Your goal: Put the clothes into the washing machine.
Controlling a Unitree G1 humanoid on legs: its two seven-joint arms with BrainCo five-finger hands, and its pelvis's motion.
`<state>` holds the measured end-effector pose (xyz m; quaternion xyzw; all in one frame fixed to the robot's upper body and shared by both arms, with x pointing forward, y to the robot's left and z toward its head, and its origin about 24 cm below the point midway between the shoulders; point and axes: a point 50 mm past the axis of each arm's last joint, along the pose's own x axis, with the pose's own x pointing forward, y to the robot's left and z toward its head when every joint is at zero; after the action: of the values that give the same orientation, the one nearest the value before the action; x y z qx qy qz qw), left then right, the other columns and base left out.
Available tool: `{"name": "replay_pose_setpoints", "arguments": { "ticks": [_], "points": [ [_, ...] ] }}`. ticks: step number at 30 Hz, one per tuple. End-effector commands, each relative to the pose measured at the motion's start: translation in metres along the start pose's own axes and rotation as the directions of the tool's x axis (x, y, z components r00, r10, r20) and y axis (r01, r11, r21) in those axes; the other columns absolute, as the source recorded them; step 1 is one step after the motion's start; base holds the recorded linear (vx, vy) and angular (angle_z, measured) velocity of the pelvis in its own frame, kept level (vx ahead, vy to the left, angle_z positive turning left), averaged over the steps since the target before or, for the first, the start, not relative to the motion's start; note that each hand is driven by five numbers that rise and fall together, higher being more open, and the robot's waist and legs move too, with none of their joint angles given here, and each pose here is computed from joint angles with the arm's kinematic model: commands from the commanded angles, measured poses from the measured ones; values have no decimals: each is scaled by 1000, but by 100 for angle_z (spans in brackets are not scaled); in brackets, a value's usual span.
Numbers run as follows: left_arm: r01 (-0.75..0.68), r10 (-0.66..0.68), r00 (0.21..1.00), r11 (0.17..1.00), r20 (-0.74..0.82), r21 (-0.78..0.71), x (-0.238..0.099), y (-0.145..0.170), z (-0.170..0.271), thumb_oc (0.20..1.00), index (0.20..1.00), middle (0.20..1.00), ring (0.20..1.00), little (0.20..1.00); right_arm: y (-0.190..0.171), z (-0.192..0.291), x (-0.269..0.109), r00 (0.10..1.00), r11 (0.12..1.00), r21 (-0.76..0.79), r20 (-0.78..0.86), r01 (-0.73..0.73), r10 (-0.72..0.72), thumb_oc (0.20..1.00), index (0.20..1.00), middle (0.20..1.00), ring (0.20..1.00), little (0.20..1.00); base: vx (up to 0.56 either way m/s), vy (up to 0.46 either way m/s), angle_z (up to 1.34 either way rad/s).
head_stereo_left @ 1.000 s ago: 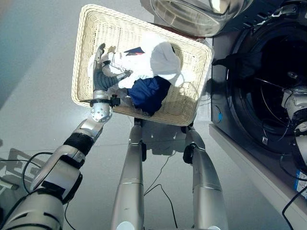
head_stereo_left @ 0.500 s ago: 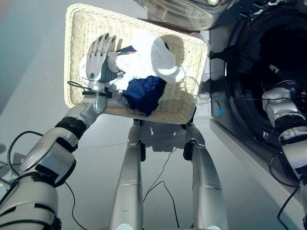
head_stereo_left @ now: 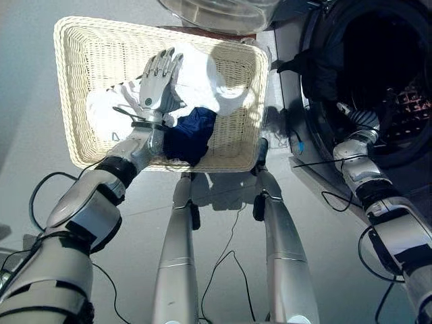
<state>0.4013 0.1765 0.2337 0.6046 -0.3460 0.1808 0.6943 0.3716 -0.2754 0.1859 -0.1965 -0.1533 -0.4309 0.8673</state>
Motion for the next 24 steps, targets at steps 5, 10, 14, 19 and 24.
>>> {"name": "replay_pose_setpoints", "arguments": {
  "ticks": [5,10,14,19,24],
  "points": [
    [89,-77,985,993,-156,72,6,2,-24,1000,1000,1000,1000,1000,4,11,-9,991,998,32,127,-54,49,1000,1000,1000,1000,1000,-1,26,-4],
    [186,-146,948,976,-284,117,-1,0,-45,1000,1000,1000,1000,1000,11,22,-14,983,994,67,170,-80,68,1000,1000,1000,1000,1000,0,10,-3],
    [270,-200,893,955,-403,124,-9,-2,-62,1000,1000,1000,1000,1000,14,29,-18,977,991,95,199,-95,74,1000,1000,1000,1000,1000,1,4,-1],
    [410,-313,788,909,-530,74,-23,-9,-77,464,464,464,464,464,19,40,-22,970,986,121,229,-111,81,1000,1000,1000,1000,1000,0,0,0],
    [462,-373,738,887,-562,19,-28,-15,-79,200,200,200,200,200,23,47,-25,964,981,144,250,-127,88,1000,1000,1000,1000,1000,0,0,0]
  ]
}}
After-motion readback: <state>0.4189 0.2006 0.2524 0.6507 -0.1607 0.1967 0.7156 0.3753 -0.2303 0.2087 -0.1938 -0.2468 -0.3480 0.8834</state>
